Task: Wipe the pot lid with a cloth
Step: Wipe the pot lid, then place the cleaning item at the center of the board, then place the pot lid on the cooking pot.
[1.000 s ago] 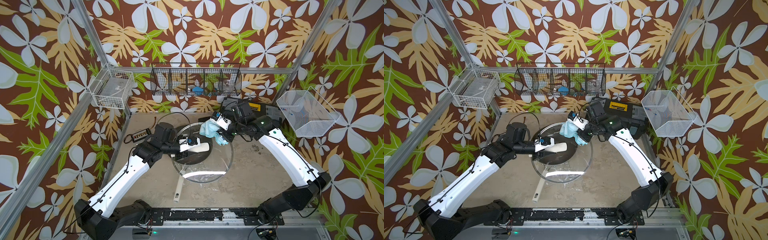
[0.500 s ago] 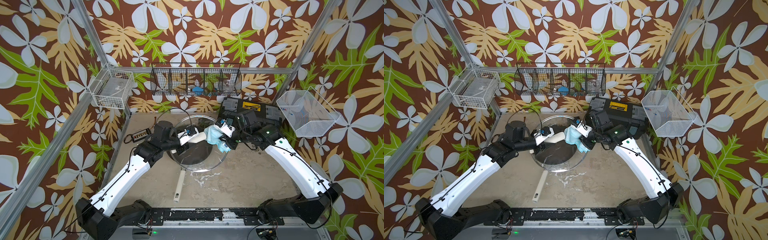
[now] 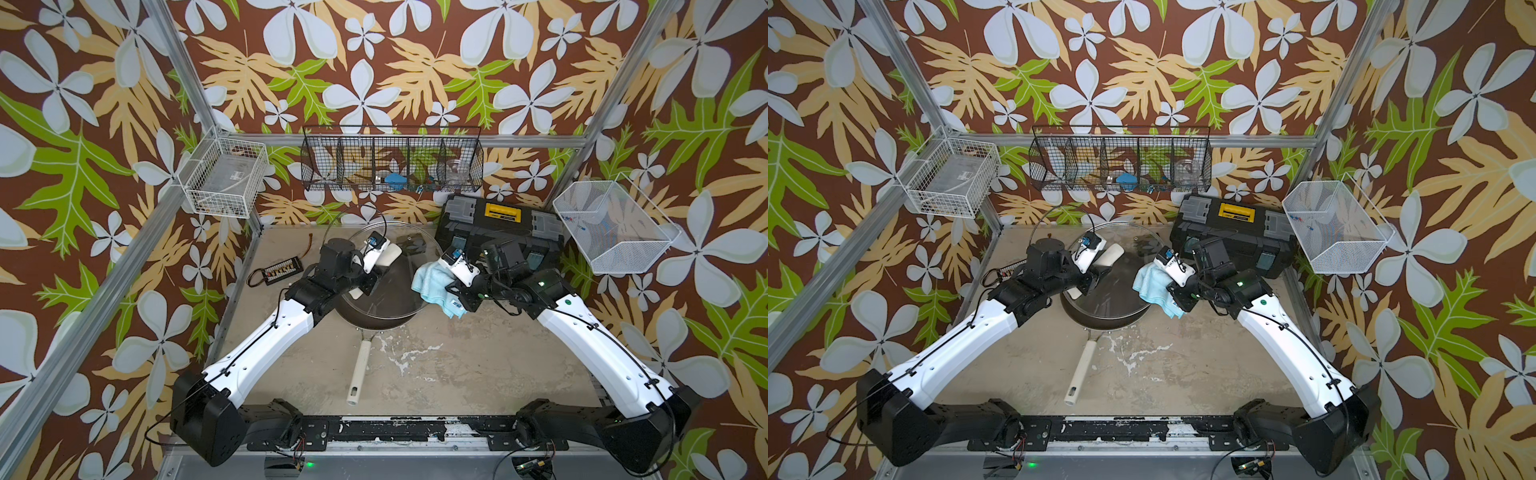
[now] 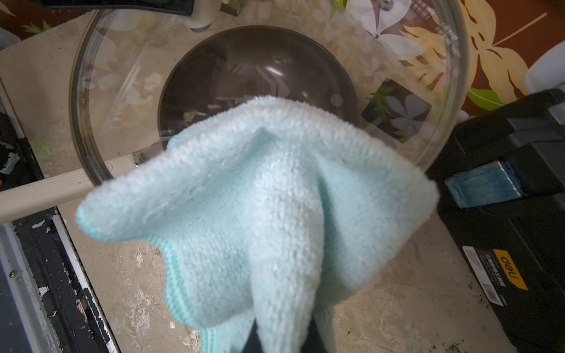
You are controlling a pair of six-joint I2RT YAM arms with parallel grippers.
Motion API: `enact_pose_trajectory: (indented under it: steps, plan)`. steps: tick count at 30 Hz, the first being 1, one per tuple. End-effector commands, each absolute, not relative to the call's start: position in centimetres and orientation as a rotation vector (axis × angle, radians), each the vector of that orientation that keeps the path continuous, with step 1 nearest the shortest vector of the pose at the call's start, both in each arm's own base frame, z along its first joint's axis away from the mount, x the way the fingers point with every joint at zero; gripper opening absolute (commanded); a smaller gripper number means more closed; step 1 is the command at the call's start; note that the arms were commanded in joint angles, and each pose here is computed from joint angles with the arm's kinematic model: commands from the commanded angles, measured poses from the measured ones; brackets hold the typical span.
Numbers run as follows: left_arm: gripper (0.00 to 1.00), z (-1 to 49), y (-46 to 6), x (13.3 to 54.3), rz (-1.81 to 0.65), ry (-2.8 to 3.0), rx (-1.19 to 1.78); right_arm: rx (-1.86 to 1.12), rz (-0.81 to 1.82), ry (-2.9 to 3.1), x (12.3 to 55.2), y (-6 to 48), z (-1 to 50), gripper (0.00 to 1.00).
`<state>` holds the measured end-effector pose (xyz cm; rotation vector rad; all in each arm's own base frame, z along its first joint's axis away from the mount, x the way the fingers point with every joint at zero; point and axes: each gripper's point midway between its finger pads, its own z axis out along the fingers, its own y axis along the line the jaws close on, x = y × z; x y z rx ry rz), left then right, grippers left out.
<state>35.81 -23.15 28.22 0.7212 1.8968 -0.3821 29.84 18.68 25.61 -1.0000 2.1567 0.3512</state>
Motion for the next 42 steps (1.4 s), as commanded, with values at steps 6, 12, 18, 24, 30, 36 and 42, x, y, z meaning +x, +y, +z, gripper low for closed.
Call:
enact_pose_trajectory:
  steps: [6,12,18,24,30,36,42]
  plan:
    - [0.00,31.6,-22.3,39.5,-0.419,1.799,0.363,-0.676,0.356,2.217,32.4,15.5,24.0,0.00]
    - [0.00,28.3,-22.6,40.4,-0.406,1.884,0.306,-0.531,0.337,2.282,33.1,12.8,20.9,0.00]
    - [0.00,26.0,-22.4,40.8,-0.374,1.924,0.264,-0.470,0.340,2.311,33.3,11.7,18.9,0.00]
    - [0.00,24.1,-22.0,41.0,-0.311,1.948,0.222,-0.412,0.307,2.336,33.5,10.9,17.2,0.00]
    - [0.00,22.6,-22.3,41.1,-0.285,1.971,0.218,-0.376,0.276,2.382,33.4,10.1,15.0,0.00]
    - [0.00,21.5,-22.2,41.2,-0.271,1.984,0.199,-0.353,0.271,2.452,33.1,9.6,12.3,0.00]
    - [0.00,20.3,-22.7,41.3,-0.225,2.001,0.215,-0.314,0.300,2.475,33.0,9.8,10.3,0.04]
